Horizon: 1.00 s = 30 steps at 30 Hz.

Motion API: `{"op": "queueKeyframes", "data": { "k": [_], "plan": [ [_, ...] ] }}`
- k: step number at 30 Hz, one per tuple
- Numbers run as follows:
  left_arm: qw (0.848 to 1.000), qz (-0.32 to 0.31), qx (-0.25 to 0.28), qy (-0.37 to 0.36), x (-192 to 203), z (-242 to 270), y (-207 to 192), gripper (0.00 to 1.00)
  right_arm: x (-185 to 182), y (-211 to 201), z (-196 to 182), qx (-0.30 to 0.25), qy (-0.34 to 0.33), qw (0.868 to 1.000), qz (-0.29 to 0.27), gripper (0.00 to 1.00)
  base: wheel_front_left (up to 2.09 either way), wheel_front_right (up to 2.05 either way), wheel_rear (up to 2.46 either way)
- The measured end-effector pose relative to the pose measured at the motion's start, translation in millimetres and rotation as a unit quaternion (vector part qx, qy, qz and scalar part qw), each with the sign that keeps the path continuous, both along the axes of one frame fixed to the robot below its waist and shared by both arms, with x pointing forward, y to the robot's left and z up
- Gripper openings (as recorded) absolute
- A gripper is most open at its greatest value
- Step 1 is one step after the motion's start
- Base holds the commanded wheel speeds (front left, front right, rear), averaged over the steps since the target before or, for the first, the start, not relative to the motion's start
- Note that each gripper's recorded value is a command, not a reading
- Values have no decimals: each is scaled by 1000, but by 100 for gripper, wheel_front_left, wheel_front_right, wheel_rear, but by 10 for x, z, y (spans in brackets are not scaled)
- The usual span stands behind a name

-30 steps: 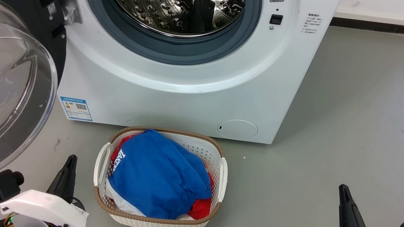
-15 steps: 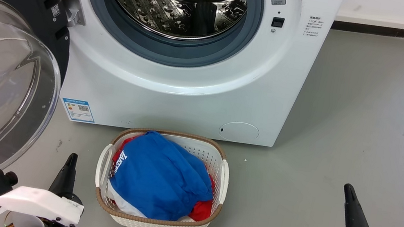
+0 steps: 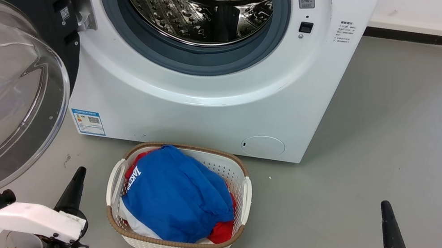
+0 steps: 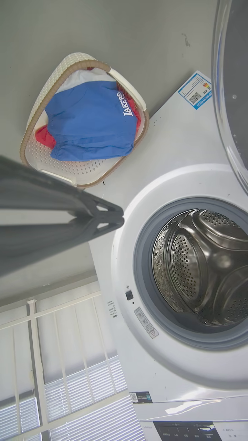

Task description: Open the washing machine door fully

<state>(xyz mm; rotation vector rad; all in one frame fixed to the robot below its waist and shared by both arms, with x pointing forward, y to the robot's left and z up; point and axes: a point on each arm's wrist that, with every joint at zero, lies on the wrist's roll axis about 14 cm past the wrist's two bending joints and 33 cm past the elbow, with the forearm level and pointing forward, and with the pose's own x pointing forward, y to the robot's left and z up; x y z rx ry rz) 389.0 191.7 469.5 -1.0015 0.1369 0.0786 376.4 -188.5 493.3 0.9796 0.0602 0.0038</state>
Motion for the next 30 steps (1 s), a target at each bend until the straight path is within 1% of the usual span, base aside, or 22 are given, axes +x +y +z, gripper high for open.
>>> {"op": "queueKeyframes", "data": {
  "k": [17,23,24,30],
  "plan": [
    [996,7,-88,-13,9,82,4,0,29,-44,12,88,0,996,-10,0,0,0,0],
    [993,11,-115,-17,8,106,14,0,33,-54,13,116,1,993,-12,0,0,0,0],
    [992,12,-128,-21,7,124,25,0,36,-60,15,131,1,991,-14,0,0,0,0],
    [988,15,-152,-27,2,152,39,0,59,-72,45,157,-4,988,-16,0,0,0,0]
  ]
}}
